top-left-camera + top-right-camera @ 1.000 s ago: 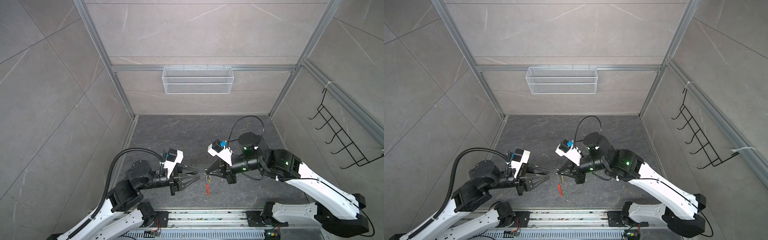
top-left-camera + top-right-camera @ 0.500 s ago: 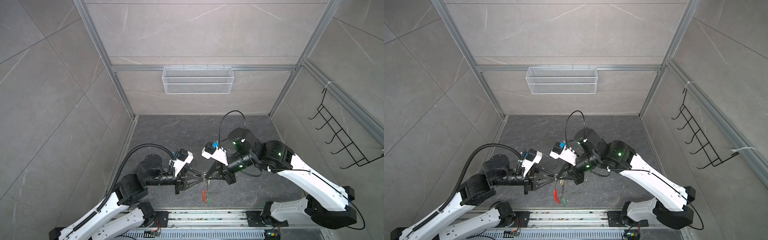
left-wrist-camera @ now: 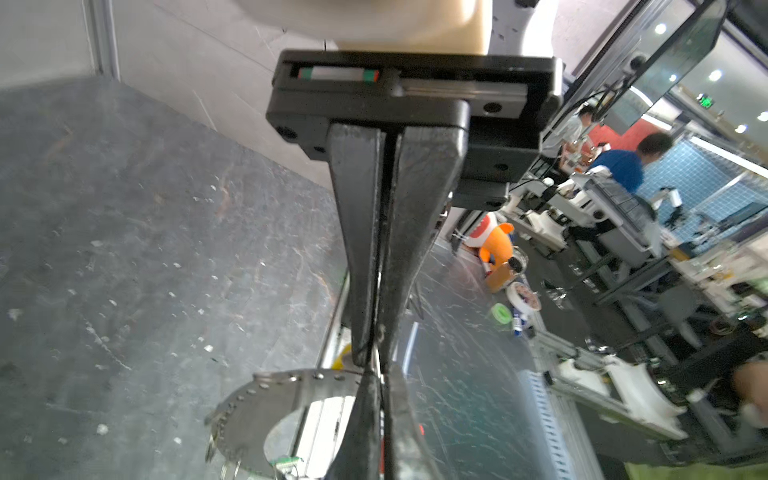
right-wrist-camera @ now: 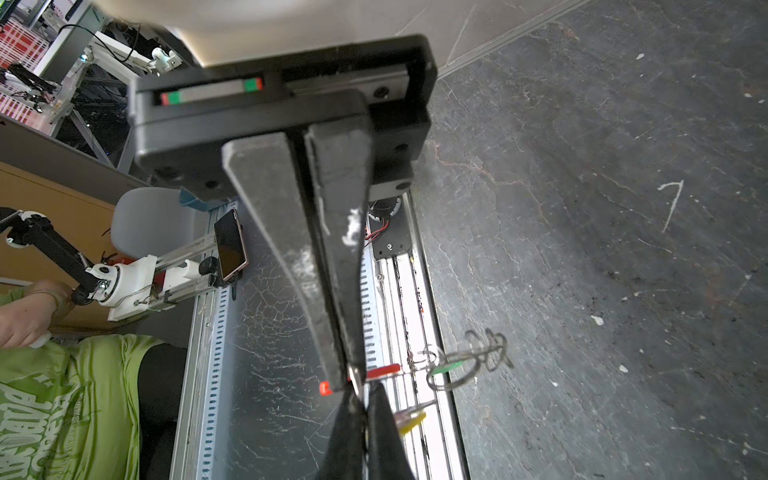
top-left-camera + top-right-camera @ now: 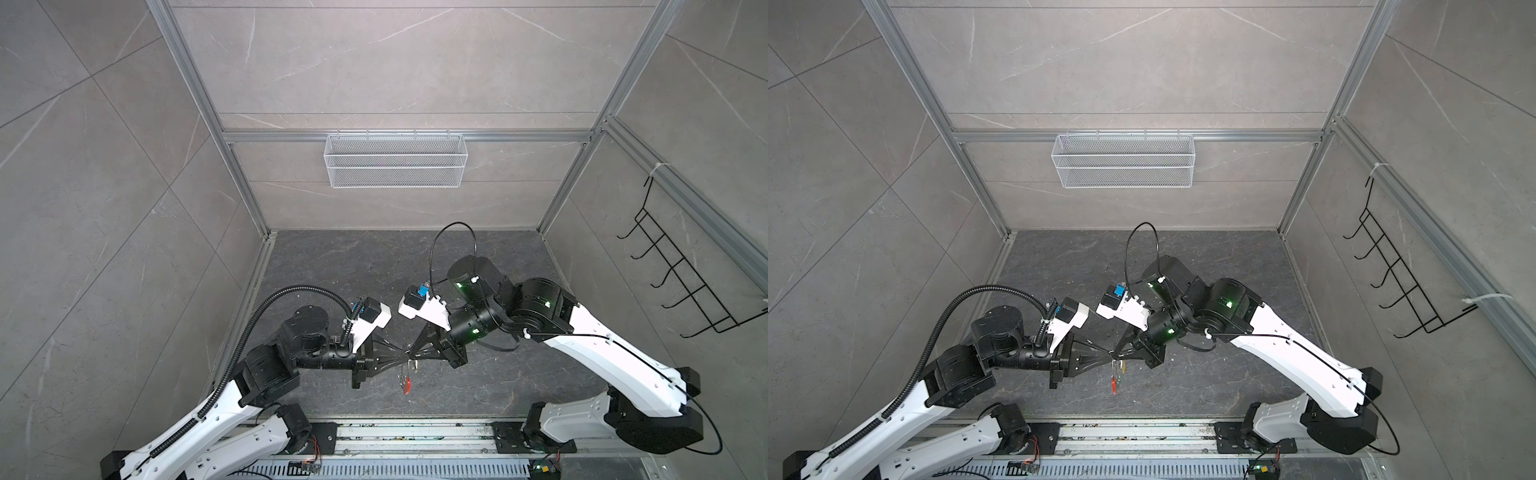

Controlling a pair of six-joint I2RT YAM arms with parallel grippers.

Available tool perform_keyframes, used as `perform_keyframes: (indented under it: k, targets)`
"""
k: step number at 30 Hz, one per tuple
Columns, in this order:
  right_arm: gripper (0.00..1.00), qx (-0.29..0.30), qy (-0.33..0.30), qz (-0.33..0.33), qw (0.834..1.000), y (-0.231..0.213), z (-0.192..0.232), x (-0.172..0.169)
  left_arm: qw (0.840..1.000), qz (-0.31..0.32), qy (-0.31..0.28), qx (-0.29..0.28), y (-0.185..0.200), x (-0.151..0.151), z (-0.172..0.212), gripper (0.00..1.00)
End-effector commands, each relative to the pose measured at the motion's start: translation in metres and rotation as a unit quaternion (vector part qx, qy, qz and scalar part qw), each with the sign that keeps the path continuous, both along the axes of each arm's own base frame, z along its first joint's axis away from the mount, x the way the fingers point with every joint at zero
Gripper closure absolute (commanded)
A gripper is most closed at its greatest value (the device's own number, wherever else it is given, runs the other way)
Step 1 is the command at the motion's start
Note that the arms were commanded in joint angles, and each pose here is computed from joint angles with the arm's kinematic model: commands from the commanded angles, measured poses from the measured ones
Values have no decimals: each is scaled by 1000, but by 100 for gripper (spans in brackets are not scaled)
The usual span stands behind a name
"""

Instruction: Remove the keys from the keyring

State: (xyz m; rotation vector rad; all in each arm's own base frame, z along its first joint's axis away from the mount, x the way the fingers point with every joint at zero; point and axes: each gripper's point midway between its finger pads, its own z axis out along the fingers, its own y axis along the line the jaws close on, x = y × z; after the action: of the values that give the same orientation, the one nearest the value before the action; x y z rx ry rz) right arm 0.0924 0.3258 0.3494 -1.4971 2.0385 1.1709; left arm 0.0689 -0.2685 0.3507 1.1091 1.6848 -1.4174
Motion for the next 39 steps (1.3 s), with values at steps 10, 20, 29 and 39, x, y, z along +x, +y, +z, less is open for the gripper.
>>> perform_keyframes:
  k: [10, 20, 29, 39]
  targets:
    - [67, 94, -56, -30, 994, -2, 38, 5, 990, 59, -77, -99, 11, 12, 37, 100]
    - [54, 254, -131, -97, 953, -17, 72, 12, 966, 88, -123, -208, 29, 10, 66, 100]
    - [53, 294, -139, -99, 941, 0, 60, 9, 960, 87, -125, -237, 27, 11, 76, 100]
    - [53, 287, -138, -96, 943, 14, 49, 10, 960, 81, -119, -239, 24, 11, 75, 100]
